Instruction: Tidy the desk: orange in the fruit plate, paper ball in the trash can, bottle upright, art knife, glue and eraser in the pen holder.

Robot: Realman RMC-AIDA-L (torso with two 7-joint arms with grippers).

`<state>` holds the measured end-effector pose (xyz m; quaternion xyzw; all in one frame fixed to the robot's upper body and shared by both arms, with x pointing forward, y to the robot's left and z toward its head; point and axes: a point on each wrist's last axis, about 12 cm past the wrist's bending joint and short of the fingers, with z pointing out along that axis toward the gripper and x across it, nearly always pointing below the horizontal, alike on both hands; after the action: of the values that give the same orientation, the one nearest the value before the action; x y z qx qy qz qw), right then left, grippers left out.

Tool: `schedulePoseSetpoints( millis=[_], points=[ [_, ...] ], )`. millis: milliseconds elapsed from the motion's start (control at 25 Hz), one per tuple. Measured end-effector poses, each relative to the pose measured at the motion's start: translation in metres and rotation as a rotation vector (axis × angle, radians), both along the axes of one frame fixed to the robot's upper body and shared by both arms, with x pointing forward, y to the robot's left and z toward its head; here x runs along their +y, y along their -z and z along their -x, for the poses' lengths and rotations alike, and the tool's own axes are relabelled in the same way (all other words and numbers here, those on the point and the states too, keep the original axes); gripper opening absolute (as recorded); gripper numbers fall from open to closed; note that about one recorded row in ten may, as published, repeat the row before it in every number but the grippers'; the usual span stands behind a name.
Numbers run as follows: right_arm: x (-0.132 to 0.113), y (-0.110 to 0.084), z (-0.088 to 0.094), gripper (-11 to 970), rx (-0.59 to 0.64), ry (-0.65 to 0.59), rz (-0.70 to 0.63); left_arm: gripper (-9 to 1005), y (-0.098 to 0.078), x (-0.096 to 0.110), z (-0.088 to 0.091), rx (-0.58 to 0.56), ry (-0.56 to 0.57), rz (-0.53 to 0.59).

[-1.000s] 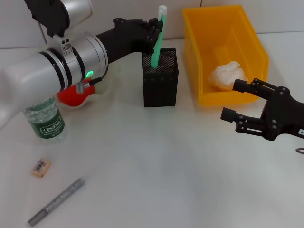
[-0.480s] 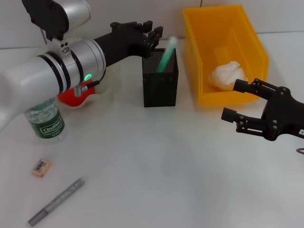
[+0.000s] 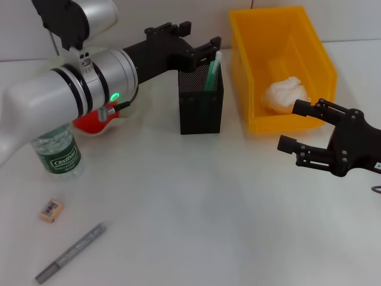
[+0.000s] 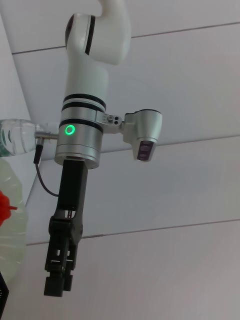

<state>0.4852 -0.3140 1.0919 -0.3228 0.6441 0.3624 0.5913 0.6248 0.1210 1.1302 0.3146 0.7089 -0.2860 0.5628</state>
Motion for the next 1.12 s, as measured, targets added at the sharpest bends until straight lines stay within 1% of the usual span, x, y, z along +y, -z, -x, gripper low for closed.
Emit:
schedulePoseSetpoints(
  millis=[80,160,400,480,520,640,720,920,1120],
  points=[
    [0.0,0.0,0.0,836,0.0,0.0,0.0,585,0.0,0.0,0.0,0.0,0.0,0.0],
    [0.0,0.0,0.0,836,0.0,0.0,0.0,628,-0.004,-0.004,0.002,0.001,0.018,0.004],
    [0.0,0.0,0.0,837,0.001,0.0,-0.001,813,-0.01,-0.009,0.005,-0.007,0.05,-0.013],
    [0.0,0.0,0.0,837,0.001,0.0,-0.001,813,-0.01,-0.009,0.005,-0.007,0.05,-0.013],
    [0.0,0.0,0.0,837,0.001,0.0,0.0,812,-0.018,-0.014,0.007,-0.017,0.076,-0.033],
    [0.0,0.0,0.0,837,0.002,0.002,0.002,812,-0.023,-0.016,0.009,-0.028,0.092,-0.047],
    [0.0,0.0,0.0,836,0.003,0.003,0.001,811,-0.032,-0.019,0.013,-0.037,0.114,-0.06],
    [0.0,0.001,0.0,835,0.004,0.005,0.001,810,-0.048,-0.015,0.015,-0.015,0.15,-0.101],
    [0.0,0.0,0.0,835,0.003,0.007,0.0,809,-0.06,-0.01,0.017,0.011,0.156,-0.196]
  ],
)
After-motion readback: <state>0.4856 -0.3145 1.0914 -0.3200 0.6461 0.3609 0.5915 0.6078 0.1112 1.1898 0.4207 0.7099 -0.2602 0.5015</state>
